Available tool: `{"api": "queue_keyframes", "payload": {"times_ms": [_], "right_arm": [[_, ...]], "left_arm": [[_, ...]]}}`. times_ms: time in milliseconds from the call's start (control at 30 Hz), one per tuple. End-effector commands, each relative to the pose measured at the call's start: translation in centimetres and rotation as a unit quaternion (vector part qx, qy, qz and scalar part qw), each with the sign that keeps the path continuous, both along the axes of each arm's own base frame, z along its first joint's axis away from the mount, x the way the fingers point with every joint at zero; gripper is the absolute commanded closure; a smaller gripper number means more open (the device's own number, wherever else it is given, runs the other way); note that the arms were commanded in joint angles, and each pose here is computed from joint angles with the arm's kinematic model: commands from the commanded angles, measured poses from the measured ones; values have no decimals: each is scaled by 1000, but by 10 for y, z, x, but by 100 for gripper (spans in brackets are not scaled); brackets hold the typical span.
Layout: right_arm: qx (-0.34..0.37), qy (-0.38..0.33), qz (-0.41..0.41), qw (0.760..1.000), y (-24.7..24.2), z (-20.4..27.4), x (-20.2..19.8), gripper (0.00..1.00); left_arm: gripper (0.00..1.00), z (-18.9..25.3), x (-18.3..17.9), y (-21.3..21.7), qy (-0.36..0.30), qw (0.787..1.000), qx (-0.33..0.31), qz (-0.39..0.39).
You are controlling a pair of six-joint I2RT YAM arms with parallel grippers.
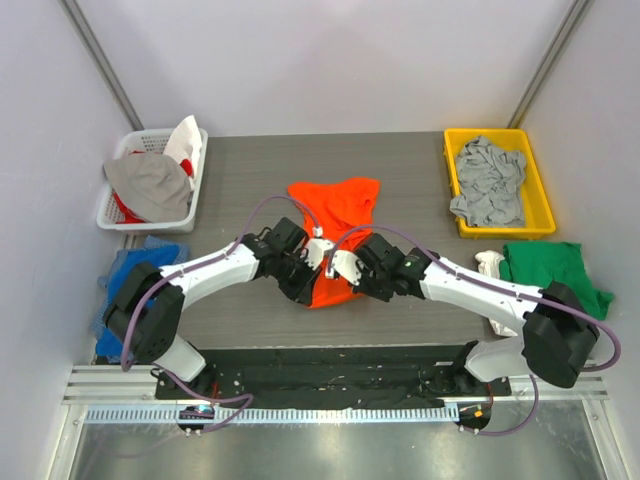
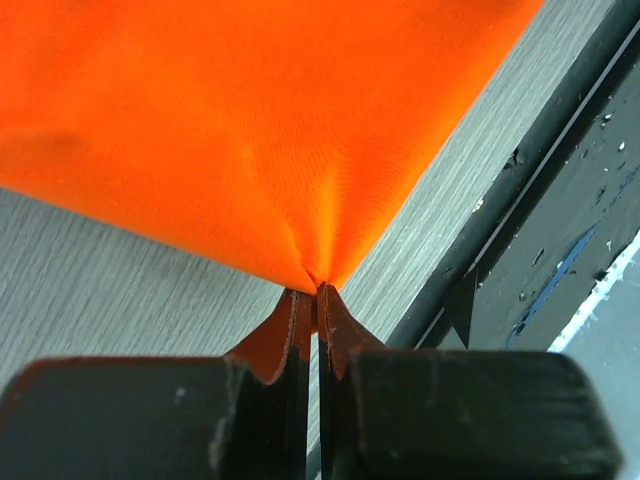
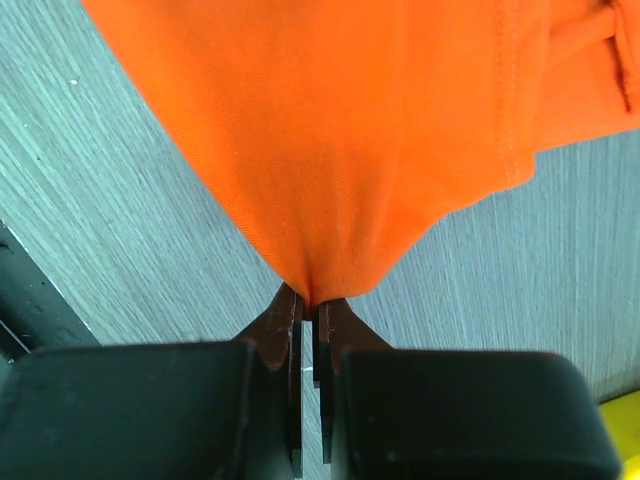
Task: Fold and stack the t-shirts
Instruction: Fold the tshirt
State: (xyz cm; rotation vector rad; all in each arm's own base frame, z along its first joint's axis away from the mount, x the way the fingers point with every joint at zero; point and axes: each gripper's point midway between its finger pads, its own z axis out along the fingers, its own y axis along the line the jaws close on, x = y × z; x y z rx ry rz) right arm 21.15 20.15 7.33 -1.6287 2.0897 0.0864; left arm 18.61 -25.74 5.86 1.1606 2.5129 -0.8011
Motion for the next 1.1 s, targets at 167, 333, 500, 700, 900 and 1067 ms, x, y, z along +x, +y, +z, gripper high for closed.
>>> {"api": "queue_keyframes", "payload": {"times_ms": [167,333,500,700,900,1067], "right_arm": [[17,-87,-26,996,1,36,29,99],[14,-123,-34,992,1,50,42,99],[8,-174,-55,983,-5,69,59,99],[7,-212,-77,974,-11,90,79,99],[4,-230,-86,969,-12,98,97,99],[4,-231,-90,969,-9,93,119,99]], "left_arm": [[100,30,44,-15,-86,996,-20,29],[100,48,73,-13,-125,989,-22,73],[100,69,98,-9,-159,982,-29,102],[100,88,124,1,-196,971,-33,135],[100,93,144,9,-225,962,-23,154],[100,93,167,10,-253,954,-18,162]]}}
